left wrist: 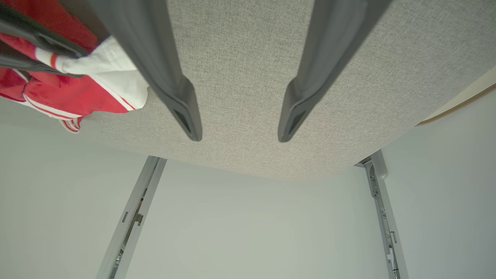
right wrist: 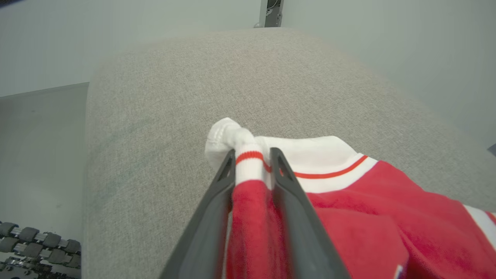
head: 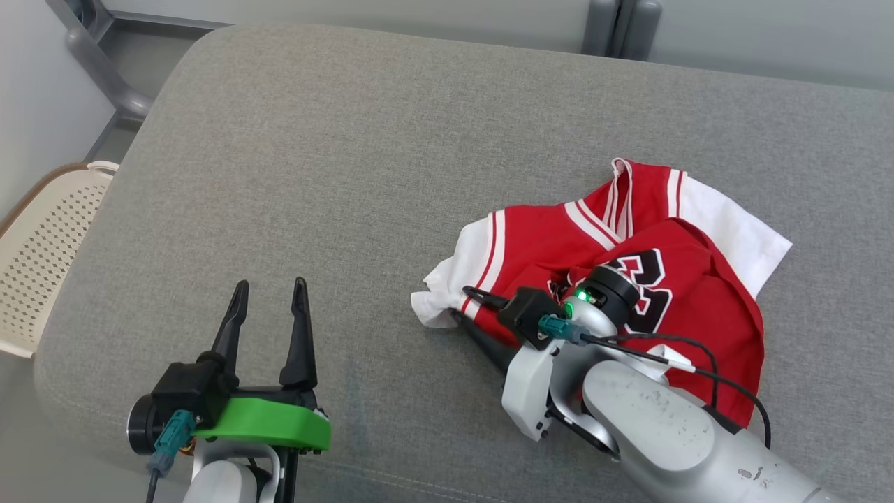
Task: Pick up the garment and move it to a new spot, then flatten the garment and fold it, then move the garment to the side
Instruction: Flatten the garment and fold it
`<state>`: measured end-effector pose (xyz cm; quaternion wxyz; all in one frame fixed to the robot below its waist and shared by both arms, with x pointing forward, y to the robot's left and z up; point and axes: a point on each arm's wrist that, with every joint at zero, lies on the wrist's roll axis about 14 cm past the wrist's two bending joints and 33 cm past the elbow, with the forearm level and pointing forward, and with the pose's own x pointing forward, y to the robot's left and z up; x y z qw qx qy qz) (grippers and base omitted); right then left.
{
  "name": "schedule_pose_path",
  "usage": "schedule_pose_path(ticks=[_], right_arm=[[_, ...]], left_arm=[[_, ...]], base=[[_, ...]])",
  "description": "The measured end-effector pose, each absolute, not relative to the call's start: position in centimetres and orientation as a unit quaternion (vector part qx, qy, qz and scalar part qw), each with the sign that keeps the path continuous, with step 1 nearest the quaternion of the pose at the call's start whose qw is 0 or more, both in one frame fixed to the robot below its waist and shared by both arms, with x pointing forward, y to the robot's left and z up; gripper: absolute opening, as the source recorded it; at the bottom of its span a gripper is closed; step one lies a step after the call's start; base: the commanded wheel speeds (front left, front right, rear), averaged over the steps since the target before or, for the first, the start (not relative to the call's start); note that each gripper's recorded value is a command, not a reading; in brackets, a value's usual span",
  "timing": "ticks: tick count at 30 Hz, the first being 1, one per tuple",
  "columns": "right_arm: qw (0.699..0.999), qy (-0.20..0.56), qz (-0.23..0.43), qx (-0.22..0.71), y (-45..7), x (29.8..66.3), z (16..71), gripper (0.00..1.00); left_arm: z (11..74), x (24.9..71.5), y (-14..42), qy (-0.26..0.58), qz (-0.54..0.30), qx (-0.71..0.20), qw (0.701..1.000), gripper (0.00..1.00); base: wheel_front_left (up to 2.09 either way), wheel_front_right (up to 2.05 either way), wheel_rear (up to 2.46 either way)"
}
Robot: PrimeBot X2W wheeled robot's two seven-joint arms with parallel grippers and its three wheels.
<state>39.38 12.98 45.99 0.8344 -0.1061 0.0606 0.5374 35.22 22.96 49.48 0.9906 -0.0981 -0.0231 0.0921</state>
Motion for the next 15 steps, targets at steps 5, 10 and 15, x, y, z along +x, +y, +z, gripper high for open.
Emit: schedule_pose_path(ticks=[5,10,15], right_arm=[[0.841,0.052,0.533,-0.073,12.6,39.4,46.5,1.0],[0.874,-0.001,0.483,-0.055,9.6,43.5,50.5,1.0],[0.916,-0.022,0.394,-0.077,2.8,48.7,52.9,1.0]], left_arm=[[49.4,35.2,23.0,-0.022,0.095,-0.098,0.99,1.0],[49.7,35.6,22.5,-0.027,0.084,-0.097,0.991,1.0],[49.9,36.1,21.7,-0.031,0.07,-0.099,0.992,1.0]], base=[[0.0,0.0,0.0],[0.0,0.0,0.0],[0.0,0.0,0.0]])
